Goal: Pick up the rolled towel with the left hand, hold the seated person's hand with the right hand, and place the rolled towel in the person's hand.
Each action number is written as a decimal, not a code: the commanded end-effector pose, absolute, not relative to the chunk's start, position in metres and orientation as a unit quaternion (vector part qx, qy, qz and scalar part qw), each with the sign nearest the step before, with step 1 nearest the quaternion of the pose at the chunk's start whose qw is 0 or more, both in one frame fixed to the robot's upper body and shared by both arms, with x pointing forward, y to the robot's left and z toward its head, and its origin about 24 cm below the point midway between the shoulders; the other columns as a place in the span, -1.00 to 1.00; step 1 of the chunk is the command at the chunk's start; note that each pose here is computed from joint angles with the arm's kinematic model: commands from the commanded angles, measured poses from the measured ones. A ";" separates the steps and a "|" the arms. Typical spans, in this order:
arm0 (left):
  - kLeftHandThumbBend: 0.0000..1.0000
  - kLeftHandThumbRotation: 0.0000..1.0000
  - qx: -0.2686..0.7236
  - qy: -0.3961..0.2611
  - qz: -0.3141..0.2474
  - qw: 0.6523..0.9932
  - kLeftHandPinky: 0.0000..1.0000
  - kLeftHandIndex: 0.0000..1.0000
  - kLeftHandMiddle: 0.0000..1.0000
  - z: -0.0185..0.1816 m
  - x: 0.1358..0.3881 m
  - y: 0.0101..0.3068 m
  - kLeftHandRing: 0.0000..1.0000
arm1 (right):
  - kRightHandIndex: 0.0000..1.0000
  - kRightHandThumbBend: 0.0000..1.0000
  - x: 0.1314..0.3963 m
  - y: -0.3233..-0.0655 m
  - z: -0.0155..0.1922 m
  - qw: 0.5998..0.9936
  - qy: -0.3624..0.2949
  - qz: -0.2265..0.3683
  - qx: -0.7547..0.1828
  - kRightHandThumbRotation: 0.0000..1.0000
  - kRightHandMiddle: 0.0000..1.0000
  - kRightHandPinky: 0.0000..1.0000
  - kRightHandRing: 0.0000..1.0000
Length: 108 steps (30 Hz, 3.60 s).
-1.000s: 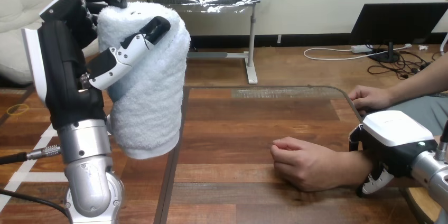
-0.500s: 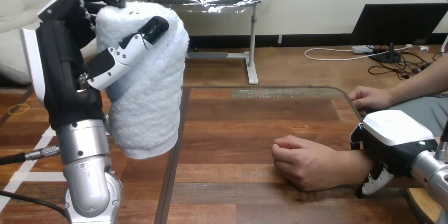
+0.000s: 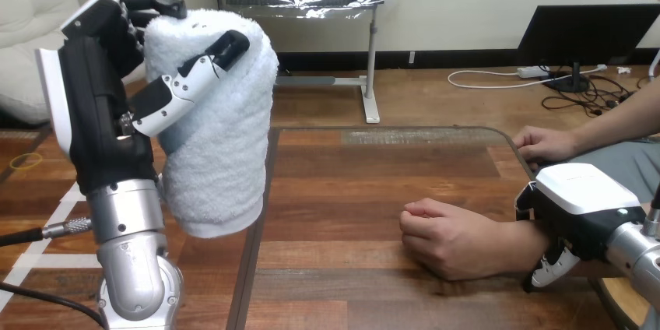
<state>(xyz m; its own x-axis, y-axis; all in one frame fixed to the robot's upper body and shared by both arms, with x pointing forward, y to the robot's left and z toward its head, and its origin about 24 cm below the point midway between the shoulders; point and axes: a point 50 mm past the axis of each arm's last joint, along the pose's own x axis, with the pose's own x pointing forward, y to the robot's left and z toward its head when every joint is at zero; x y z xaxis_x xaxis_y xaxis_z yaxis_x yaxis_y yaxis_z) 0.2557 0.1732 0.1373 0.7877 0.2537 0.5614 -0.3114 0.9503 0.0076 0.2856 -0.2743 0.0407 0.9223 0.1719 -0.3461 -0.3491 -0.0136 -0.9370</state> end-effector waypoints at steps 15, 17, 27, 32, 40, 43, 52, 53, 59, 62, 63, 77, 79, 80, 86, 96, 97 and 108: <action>0.17 -1.00 0.033 -0.330 0.135 0.934 -0.53 -0.20 -0.27 0.155 0.267 0.160 -0.41 | -0.18 0.67 0.291 -0.262 0.063 0.753 0.018 0.166 -0.637 -0.83 -0.34 -0.66 -0.52; 0.16 -1.00 0.030 -0.328 0.133 0.935 -0.53 -0.20 -0.27 0.155 0.268 0.159 -0.41 | -0.18 0.67 0.291 -0.262 0.067 0.753 0.016 0.164 -0.637 -0.83 -0.32 -0.65 -0.50; 0.17 -1.00 0.027 -0.324 0.126 0.937 -0.53 -0.20 -0.27 0.151 0.272 0.154 -0.40 | -0.15 0.65 0.294 -0.261 0.085 0.762 0.002 0.147 -0.630 -0.80 -0.25 -0.56 -0.42; 0.18 -1.00 0.009 -0.321 0.121 0.939 -0.53 -0.20 -0.27 0.150 0.274 0.150 -0.41 | -0.11 0.62 0.296 -0.260 0.094 0.765 0.002 0.142 -0.628 -0.78 -0.20 -0.49 -0.35; 0.17 -1.00 -0.002 -0.320 0.116 0.940 -0.53 -0.20 -0.28 0.148 0.277 0.145 -0.41 | -0.05 0.61 0.297 -0.260 0.104 0.768 -0.009 0.132 -0.626 -0.74 -0.13 -0.39 -0.26; 0.17 -1.00 -0.001 -0.321 0.114 0.940 -0.52 -0.20 -0.28 0.147 0.279 0.144 -0.41 | -0.05 0.62 0.297 -0.259 0.107 0.770 -0.013 0.129 -0.624 -0.74 -0.12 -0.38 -0.25; 0.16 -1.00 -0.035 -0.318 0.102 0.942 -0.52 -0.21 -0.28 0.142 0.289 0.136 -0.42 | -0.05 0.64 0.299 -0.256 0.115 0.775 -0.025 0.126 -0.619 -0.74 -0.12 -0.37 -0.24; 0.16 -1.00 -0.037 -0.318 0.101 0.942 -0.52 -0.21 -0.29 0.142 0.290 0.136 -0.42 | -0.05 0.64 0.299 -0.256 0.115 0.775 -0.026 0.126 -0.618 -0.74 -0.12 -0.37 -0.24; 0.15 -1.00 -0.047 -0.317 0.093 0.943 -0.53 -0.22 -0.30 0.139 0.298 0.131 -0.43 | -0.06 0.64 0.300 -0.252 0.119 0.776 -0.029 0.128 -0.617 -0.72 -0.11 -0.36 -0.23; 0.15 -1.00 -0.054 -0.316 0.087 0.943 -0.53 -0.22 -0.30 0.138 0.302 0.128 -0.43 | -0.06 0.64 0.300 -0.250 0.121 0.777 -0.035 0.129 -0.615 -0.72 -0.11 -0.36 -0.23; 0.15 -1.00 -0.056 -0.316 0.085 0.943 -0.53 -0.22 -0.30 0.137 0.303 0.128 -0.43 | -0.06 0.64 0.300 -0.249 0.121 0.777 -0.036 0.130 -0.614 -0.72 -0.12 -0.36 -0.23; 0.14 -1.00 -0.089 -0.305 0.065 0.946 -0.49 -0.18 -0.26 0.125 0.323 0.112 -0.38 | -0.09 0.66 0.302 -0.238 0.125 0.779 -0.059 0.136 -0.609 -0.68 -0.14 -0.38 -0.26; 0.14 -1.00 -0.099 -0.302 0.061 0.946 -0.48 -0.18 -0.24 0.124 0.326 0.109 -0.37 | -0.09 0.67 0.303 -0.237 0.126 0.780 -0.060 0.137 -0.607 -0.67 -0.14 -0.38 -0.26; 0.14 -1.00 -0.104 -0.301 0.059 0.946 -0.47 -0.17 -0.24 0.123 0.327 0.108 -0.36 | -0.09 0.67 0.303 -0.236 0.126 0.781 -0.061 0.137 -0.607 -0.67 -0.15 -0.38 -0.26; 0.20 -1.00 -0.129 -0.288 0.047 0.948 -0.43 -0.14 -0.19 0.121 0.335 0.097 -0.31 | -0.09 0.67 0.305 -0.230 0.128 0.781 -0.063 0.141 -0.605 -0.68 -0.15 -0.40 -0.27; 0.25 -1.00 -0.153 -0.268 0.024 0.951 -0.42 -0.12 -0.17 0.119 0.343 0.079 -0.31 | -0.07 0.66 0.308 -0.222 0.131 0.783 -0.070 0.142 -0.602 -0.70 -0.13 -0.40 -0.26; 0.25 -1.00 -0.164 -0.264 0.020 0.950 -0.42 -0.12 -0.17 0.119 0.344 0.076 -0.31 | -0.07 0.66 0.308 -0.221 0.131 0.783 -0.070 0.142 -0.602 -0.70 -0.13 -0.40 -0.26; 0.29 -1.00 -0.214 -0.238 -0.003 0.947 -0.44 -0.12 -0.19 0.118 0.346 0.054 -0.32 | -0.07 0.64 0.310 -0.215 0.134 0.786 -0.075 0.141 -0.597 -0.68 -0.12 -0.38 -0.25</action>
